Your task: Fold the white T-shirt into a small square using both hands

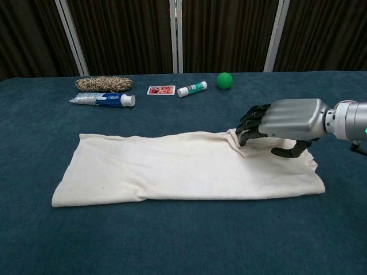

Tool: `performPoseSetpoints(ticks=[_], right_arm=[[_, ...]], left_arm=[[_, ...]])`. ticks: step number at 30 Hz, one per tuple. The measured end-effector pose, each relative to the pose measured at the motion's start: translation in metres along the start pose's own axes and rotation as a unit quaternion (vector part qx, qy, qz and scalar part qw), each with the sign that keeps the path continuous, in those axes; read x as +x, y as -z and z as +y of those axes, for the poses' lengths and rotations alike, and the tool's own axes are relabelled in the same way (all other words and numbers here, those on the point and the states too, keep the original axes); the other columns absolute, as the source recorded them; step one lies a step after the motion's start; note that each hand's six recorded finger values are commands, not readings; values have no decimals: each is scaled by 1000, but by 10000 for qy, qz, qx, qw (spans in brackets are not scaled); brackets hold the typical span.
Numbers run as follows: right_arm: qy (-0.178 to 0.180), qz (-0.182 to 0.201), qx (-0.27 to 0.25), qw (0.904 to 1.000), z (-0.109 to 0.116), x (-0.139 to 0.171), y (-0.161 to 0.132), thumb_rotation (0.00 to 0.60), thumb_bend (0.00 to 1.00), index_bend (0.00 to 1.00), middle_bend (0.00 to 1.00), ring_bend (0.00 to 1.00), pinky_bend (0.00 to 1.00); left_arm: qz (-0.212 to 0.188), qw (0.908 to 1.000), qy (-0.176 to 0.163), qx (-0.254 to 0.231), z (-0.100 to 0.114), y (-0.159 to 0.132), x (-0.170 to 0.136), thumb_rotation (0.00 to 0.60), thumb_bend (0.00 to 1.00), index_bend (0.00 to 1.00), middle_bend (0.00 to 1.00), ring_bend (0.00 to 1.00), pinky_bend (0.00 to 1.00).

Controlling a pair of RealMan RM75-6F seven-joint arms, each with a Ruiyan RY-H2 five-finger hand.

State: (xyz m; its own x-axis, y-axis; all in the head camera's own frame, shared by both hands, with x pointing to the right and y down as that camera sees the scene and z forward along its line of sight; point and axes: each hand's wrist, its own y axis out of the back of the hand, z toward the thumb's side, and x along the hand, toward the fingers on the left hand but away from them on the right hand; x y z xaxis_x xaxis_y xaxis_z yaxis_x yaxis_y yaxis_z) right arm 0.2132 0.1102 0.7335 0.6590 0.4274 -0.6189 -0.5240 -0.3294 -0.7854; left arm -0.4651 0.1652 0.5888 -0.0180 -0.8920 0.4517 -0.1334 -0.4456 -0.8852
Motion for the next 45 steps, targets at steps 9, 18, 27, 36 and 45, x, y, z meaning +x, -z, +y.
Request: performPoseSetpoints(ticks=[9, 18, 27, 36, 45], right_arm=[[-195, -34, -44, 9998, -6, -3, -1, 600, 473, 210, 105, 0, 0], [-131, -88, -94, 9998, -3, 2, 2, 600, 470, 210, 101, 0, 0], [380, -240, -229, 9987, 24, 43, 19, 600, 467, 210, 100, 0, 0], [753, -626, -232, 9949, 35, 91, 39, 600, 442, 194, 80, 0, 0], [1376, -1719, -710, 9729, 33, 163, 65, 600, 50, 103, 7, 0, 0]], left_arm=[[-5, 10000, 11, -14, 0, 0, 0, 600, 0, 0, 0, 0, 0], [-22, 10000, 14, -45, 1, 0, 0, 600, 0, 0, 0, 0, 0], [-93, 9999, 29, -55, 1, -3, -3, 600, 0, 0, 0, 0, 0], [-140, 9999, 51, -12, -1, -5, -5, 600, 0, 0, 0, 0, 0], [-309, 9986, 426, -18, -19, -10, -1, 600, 0, 0, 0, 0, 0]])
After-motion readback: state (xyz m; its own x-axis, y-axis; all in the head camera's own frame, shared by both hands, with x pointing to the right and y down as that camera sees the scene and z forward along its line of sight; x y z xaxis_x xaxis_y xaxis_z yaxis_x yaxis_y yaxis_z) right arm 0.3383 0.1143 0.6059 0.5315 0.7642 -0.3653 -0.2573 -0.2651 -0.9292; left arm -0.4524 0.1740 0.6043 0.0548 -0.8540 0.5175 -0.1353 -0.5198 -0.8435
